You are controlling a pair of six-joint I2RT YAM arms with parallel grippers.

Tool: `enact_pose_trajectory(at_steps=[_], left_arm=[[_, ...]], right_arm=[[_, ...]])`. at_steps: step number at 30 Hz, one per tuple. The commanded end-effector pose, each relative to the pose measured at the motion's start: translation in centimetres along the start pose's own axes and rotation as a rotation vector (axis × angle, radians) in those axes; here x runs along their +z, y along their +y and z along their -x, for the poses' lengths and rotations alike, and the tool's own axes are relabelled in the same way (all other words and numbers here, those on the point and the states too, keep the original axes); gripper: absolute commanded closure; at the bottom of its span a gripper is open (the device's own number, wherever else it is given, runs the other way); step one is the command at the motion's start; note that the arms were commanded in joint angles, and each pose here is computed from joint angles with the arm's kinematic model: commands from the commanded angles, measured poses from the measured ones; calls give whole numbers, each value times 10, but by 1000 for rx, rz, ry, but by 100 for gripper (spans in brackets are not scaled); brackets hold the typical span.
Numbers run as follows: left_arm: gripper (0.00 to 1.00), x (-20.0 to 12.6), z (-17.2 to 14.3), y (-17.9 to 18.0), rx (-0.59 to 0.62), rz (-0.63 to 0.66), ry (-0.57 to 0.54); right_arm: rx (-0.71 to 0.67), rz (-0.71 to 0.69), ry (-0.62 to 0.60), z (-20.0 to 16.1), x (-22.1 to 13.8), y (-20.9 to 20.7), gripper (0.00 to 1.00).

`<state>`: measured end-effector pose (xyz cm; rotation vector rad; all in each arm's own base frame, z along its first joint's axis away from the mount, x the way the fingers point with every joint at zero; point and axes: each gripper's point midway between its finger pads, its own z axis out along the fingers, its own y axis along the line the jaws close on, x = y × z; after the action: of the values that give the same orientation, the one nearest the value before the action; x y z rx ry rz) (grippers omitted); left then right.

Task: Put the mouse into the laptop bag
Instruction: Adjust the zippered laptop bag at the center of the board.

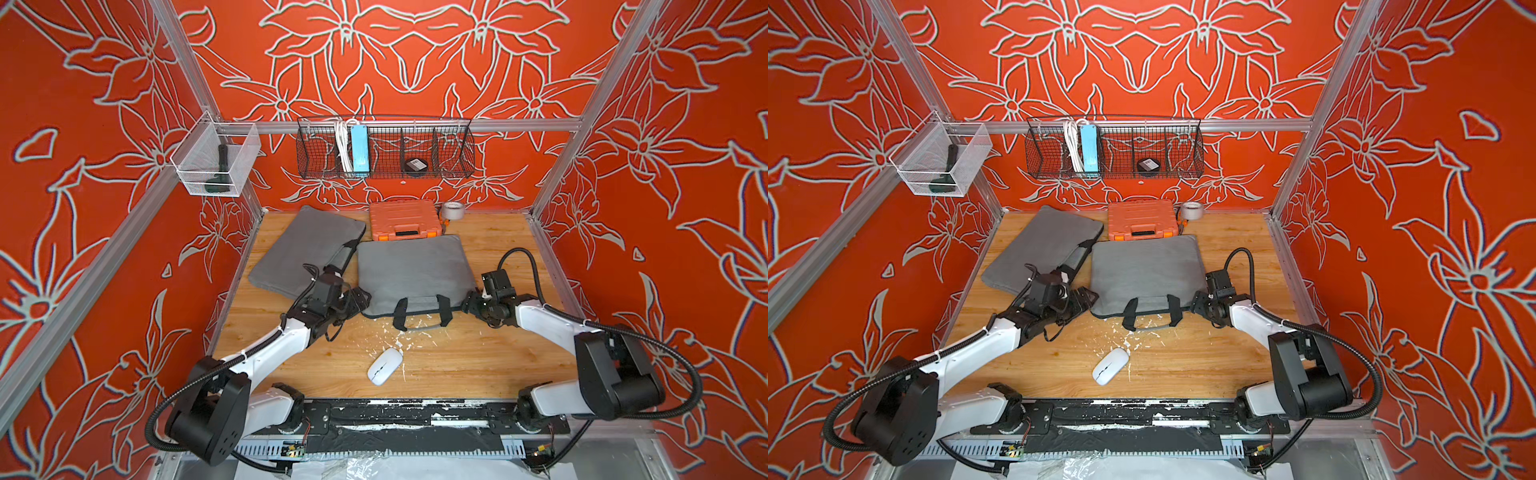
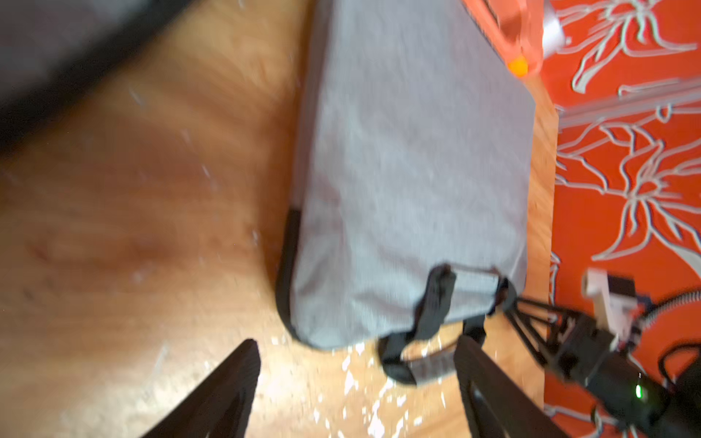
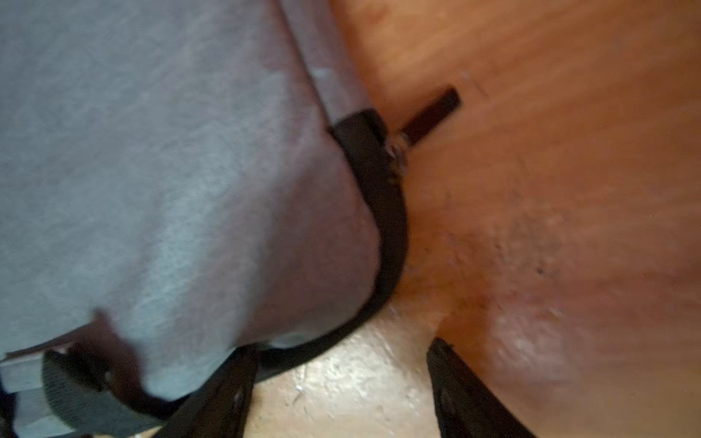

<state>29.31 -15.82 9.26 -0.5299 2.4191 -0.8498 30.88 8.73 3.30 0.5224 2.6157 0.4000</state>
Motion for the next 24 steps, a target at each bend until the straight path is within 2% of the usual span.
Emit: enact_pose_trajectory(at_steps=[1,7,8,10,12,14,18,24], left_arm=[[18,2,-8,-17,19,-53,19],[18,8,-18,-21,1,-86,40],[18,9,-19,-23,3,-92,41],[18,13,-23,-28,11,-101,61],[18,18,-28,-32,16,-105,87],[18,23,-31,-33,13,-103,106],[18,34,-36,-22,-4,-66,119],[18,52,-23,-2,-5,48,79]], right_arm=[[-15,100,18,-1,2,18,30],[-8,65,7,1,4,11,31],[-10,79,12,1,5,14,36],[-9,116,38,-3,10,22,65],[-18,138,61,-8,14,28,87],[-31,149,76,-17,15,34,99],[-71,159,89,-40,9,46,100],[-146,205,104,-89,-5,77,100]])
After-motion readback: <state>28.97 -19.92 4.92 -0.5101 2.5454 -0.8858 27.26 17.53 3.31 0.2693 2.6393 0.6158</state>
